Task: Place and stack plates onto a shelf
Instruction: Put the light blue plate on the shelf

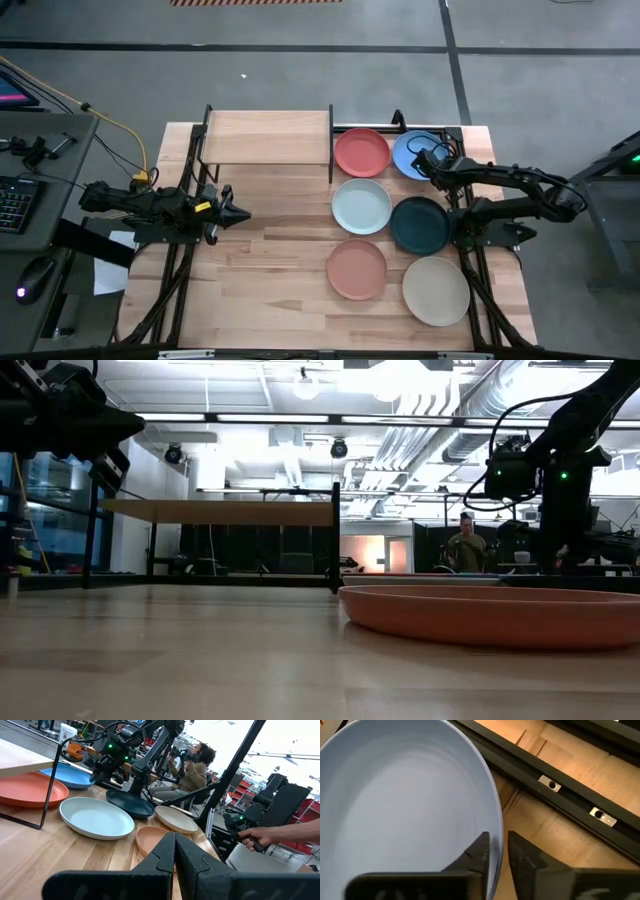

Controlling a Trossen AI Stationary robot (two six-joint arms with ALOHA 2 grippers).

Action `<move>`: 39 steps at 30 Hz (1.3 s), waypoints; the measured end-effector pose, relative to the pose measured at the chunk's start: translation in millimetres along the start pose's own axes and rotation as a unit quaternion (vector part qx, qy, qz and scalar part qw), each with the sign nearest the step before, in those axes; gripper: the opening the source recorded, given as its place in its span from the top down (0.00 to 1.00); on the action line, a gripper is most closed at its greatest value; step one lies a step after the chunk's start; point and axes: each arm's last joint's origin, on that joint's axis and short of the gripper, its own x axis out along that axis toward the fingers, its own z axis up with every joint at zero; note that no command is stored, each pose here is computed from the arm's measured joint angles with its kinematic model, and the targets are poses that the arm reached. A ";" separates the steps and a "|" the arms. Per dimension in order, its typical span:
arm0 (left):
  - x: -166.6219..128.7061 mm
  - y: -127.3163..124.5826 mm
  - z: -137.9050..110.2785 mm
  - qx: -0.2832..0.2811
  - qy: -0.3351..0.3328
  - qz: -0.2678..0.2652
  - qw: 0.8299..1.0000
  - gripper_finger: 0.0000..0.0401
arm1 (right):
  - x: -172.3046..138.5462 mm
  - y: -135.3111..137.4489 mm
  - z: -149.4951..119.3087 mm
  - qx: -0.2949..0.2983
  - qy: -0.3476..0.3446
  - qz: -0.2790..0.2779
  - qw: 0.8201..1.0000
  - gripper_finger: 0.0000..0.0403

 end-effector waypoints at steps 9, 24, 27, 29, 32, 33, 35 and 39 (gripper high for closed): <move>0.0 0.0 0.0 0.000 0.000 0.000 1.000 1.00 | 5.6 1.8 5.7 0.024 0.006 -0.013 1.000 0.65; 0.0 0.0 0.0 0.000 0.000 0.000 1.000 1.00 | 20.5 12.3 3.1 0.037 0.024 -0.008 0.999 0.81; 0.0 0.0 0.0 0.000 0.000 0.000 1.000 1.00 | 19.0 13.3 4.1 0.042 0.021 0.001 0.999 0.93; 0.0 0.0 0.0 0.000 0.000 0.000 1.000 1.00 | 15.0 13.7 4.8 0.043 0.021 0.017 0.999 0.98; 0.0 0.0 0.0 0.000 0.000 0.000 1.000 1.00 | 4.6 15.2 8.1 0.039 0.014 0.042 0.998 0.98; 0.0 0.0 0.0 0.000 0.000 0.000 1.000 1.00 | -0.3 18.7 9.7 0.040 0.009 0.062 0.997 0.99; 0.0 0.0 0.0 0.000 0.000 0.000 1.000 1.00 | -11.3 26.7 13.7 0.046 0.000 0.106 0.993 1.00; 0.0 0.0 0.0 0.000 0.000 0.000 1.000 1.00 | -27.3 30.4 21.8 0.018 -0.011 0.140 0.990 1.00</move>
